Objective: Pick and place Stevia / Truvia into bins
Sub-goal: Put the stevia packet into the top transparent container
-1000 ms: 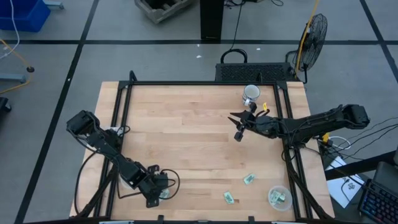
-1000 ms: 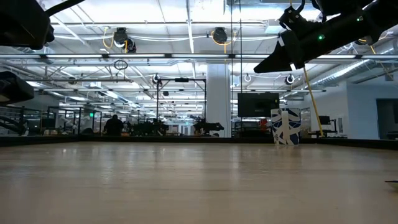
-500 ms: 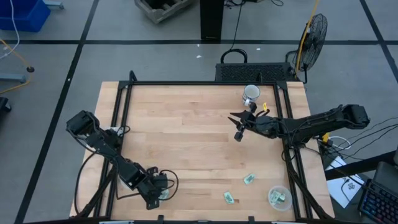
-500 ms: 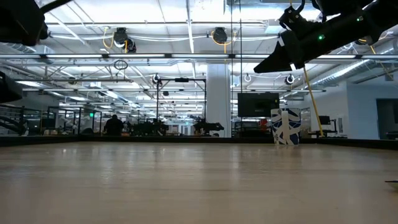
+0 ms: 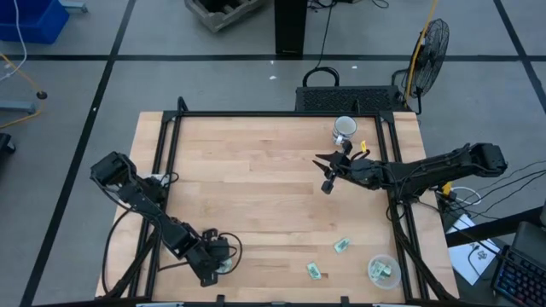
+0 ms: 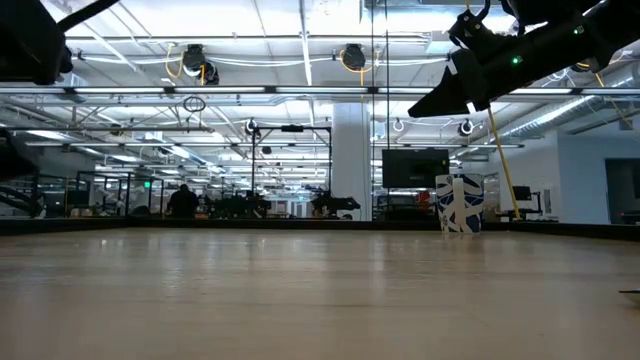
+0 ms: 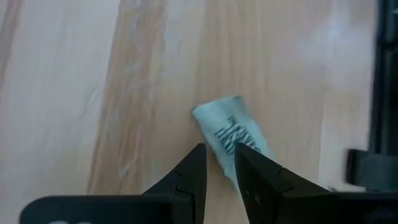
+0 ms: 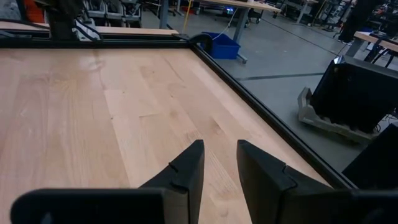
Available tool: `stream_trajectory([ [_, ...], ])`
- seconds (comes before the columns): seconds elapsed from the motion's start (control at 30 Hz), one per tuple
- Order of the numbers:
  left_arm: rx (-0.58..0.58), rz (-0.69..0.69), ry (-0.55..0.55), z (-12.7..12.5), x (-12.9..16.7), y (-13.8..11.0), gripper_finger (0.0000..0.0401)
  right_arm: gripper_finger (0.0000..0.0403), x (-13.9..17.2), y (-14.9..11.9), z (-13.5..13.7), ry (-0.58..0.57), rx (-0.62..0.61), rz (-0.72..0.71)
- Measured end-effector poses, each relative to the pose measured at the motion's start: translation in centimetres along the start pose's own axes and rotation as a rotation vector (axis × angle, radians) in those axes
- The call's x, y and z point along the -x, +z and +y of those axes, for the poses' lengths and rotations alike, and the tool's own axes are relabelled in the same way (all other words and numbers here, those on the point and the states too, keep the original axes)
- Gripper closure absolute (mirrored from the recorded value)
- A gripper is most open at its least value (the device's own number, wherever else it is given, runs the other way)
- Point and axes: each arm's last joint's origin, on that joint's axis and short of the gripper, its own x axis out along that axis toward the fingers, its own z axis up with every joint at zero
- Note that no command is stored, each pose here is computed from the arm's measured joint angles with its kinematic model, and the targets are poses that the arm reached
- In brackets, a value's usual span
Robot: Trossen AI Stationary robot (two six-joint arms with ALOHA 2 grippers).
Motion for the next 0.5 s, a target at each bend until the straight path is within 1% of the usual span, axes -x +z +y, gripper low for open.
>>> stream_trajectory([
  [0.1,-0.044,-0.027,-0.003,0.0,-0.1,0.1,0.0313,0.0312,0.0,0.0,0.0,0.0,0.0,0.0],
  [0.27,-0.056,-0.019,0.023,0.2,-0.2,-0.1,0.0313,0.0312,0.0,0.0,0.0,0.0,0.0,0.0],
  [0.4,-0.063,-0.007,0.045,0.3,-1.3,-0.3,0.0313,0.0312,0.0,0.0,0.0,0.0,0.0,0.0],
  [0.5,-0.061,0.013,0.023,0.2,-2.2,-0.4,0.0313,0.0312,0.0,0.0,0.0,0.0,0.0,0.001],
])
